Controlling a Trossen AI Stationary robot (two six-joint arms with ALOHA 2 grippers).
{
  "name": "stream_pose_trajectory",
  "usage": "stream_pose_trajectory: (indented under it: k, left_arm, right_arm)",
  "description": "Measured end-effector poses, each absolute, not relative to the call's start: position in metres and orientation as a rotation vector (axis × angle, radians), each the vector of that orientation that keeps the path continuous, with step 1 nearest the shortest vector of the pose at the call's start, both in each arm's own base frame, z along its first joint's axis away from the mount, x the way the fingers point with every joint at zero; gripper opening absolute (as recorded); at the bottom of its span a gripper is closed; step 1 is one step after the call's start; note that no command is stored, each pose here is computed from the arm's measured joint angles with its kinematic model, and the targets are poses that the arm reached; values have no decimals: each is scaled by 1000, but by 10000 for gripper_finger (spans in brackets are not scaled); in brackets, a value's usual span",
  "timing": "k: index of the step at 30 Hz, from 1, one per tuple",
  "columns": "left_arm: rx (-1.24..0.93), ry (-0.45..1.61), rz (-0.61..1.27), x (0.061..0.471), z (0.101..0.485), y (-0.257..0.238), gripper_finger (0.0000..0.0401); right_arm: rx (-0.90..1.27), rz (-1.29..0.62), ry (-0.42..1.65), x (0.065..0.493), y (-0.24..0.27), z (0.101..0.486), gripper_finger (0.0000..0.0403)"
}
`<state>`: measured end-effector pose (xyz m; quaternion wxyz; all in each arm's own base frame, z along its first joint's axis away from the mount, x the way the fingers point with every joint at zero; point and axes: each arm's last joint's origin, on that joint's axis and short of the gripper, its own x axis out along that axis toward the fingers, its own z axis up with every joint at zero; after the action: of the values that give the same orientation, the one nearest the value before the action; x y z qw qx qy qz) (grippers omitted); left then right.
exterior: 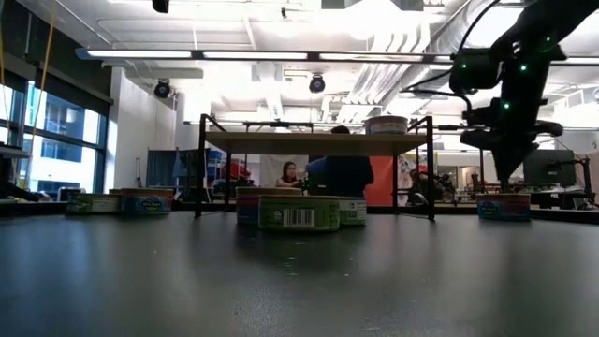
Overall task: Stack canned seafood by type on shelf
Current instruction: Stack the blue tuna can on top of the blue tuna can
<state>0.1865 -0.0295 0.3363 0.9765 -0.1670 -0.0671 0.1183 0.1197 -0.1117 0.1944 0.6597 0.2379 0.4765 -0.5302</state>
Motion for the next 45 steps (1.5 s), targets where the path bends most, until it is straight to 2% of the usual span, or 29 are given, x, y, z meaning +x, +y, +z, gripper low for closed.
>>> stream_pose_trajectory:
  k: [4,16,20,32,45]
  left_arm:
    - [-315,-136,239,186,337,-30,0]
    - [-269,-151,277,186,338,-28,0]
    - [-269,-151,278,186,338,-28,0]
    - [-218,-146,281,186,339,-28,0]
    - [-225,-148,255,186,339,-29,0]
  right_arm:
    - [534,-1141,1055,119,-119,190,0]
    - [569,-1134,1131,118,-127,169,0]
    - [639,-1091,1134,118,-125,169,0]
    - [923,-936,1185,124,-103,176,0]
    - [931,-813,1243,148,-59,176,0]
